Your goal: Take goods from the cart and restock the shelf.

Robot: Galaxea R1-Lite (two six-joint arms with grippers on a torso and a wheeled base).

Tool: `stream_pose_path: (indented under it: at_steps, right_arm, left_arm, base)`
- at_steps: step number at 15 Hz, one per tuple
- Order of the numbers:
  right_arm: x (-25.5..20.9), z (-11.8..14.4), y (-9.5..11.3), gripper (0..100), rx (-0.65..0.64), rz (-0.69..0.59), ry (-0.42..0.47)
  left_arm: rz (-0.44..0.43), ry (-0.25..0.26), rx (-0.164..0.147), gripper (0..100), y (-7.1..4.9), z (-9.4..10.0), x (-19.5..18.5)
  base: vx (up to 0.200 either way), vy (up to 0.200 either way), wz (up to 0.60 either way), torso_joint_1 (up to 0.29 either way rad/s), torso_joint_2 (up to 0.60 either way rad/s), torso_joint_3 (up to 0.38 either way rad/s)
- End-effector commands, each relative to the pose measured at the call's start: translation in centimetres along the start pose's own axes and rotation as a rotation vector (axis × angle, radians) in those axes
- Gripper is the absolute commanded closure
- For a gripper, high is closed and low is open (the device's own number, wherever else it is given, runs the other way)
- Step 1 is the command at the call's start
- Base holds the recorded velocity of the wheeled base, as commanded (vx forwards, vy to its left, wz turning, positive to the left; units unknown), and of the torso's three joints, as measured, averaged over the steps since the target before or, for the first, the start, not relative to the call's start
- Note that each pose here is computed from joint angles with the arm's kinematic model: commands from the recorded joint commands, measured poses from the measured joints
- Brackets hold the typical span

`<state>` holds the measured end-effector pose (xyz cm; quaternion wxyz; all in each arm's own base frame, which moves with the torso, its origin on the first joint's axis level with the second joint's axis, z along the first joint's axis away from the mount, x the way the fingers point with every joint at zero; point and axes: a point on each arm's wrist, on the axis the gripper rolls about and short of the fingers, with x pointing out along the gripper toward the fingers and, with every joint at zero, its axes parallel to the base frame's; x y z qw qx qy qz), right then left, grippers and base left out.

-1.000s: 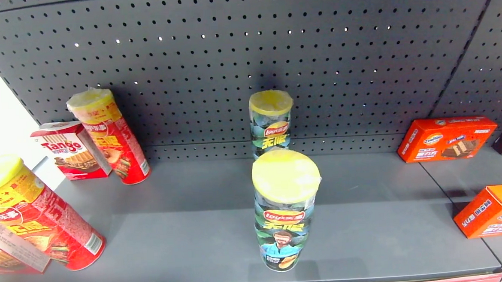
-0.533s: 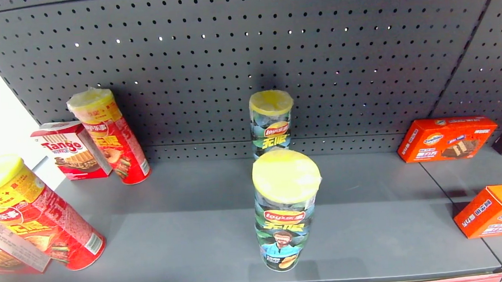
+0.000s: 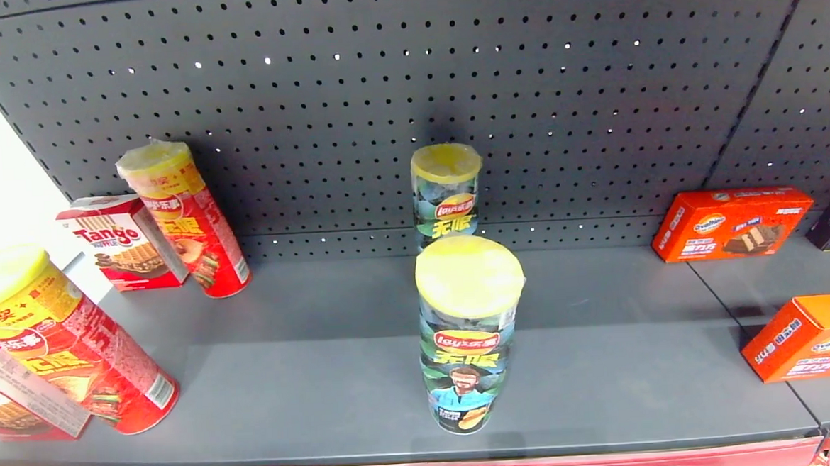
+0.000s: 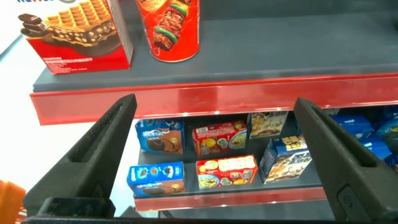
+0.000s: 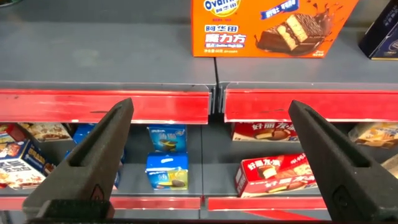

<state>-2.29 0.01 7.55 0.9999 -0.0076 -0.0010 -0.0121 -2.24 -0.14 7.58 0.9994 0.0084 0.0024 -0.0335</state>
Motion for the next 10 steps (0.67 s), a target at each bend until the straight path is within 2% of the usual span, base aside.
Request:
stream_pose_path:
  at_steps: [1, 10]
  right_arm:
    - [0.01, 0.01, 0.00, 0, 0.000, 0.000, 0.001]
    - [0.01, 0.01, -0.01, 0, 0.001, -0.003, 0.001]
  left_arm:
    - [0.000, -0.001, 0.000, 0, 0.00, 0.00, 0.00]
    - [0.000, -0.001, 0.000, 0, 0.00, 0.00, 0.00]
  base:
    - [0.000, 0.000, 0.00, 0.000, 0.00, 0.000]
    - [0.000, 0.000, 0.00, 0.000, 0.00, 0.000]
